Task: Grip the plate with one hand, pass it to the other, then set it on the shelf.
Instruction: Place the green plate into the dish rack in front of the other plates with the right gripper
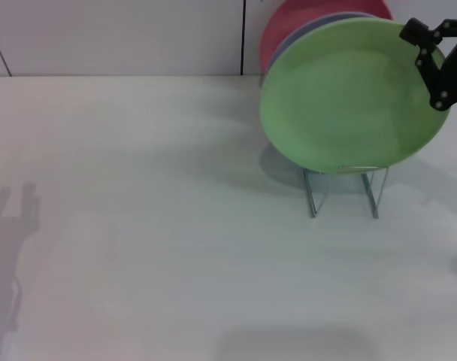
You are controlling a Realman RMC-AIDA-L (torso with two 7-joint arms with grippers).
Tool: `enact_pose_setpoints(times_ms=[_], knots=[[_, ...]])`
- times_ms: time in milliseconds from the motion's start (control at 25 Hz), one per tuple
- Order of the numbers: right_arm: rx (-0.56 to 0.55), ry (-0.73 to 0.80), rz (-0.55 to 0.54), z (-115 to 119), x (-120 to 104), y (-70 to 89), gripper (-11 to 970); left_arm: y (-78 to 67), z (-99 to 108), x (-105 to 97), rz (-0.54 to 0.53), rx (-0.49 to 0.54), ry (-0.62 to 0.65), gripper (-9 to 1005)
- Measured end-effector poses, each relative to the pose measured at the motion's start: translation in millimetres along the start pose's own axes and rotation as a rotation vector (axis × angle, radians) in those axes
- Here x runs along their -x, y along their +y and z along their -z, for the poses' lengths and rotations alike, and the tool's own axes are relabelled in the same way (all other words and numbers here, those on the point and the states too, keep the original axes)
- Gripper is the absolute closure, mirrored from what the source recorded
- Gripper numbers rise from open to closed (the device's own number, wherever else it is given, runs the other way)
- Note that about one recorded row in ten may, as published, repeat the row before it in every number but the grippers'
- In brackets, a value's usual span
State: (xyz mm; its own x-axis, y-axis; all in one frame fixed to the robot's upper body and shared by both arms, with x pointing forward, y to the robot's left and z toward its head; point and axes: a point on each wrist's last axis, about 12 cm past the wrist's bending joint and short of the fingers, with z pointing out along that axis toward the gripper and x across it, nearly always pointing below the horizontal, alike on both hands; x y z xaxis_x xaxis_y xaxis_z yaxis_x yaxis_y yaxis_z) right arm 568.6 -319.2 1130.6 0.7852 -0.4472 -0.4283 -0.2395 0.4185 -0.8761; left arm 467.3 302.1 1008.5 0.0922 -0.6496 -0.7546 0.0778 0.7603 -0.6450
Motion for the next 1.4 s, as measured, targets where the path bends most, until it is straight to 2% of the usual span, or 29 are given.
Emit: enact_pose_setpoints(times_ms=[760,1400], knots=[[0.096,-0.006,0.059,-5.6,-3.7,0.1,947,-7.6,-8.7,-3.6,0.02,-0.021,0.006,516],[0.099,-0.027,0.053,-6.9,0.3,6.1,946,-5.9,-6.9,-2.7,0.031,-0.019,0.008,517]])
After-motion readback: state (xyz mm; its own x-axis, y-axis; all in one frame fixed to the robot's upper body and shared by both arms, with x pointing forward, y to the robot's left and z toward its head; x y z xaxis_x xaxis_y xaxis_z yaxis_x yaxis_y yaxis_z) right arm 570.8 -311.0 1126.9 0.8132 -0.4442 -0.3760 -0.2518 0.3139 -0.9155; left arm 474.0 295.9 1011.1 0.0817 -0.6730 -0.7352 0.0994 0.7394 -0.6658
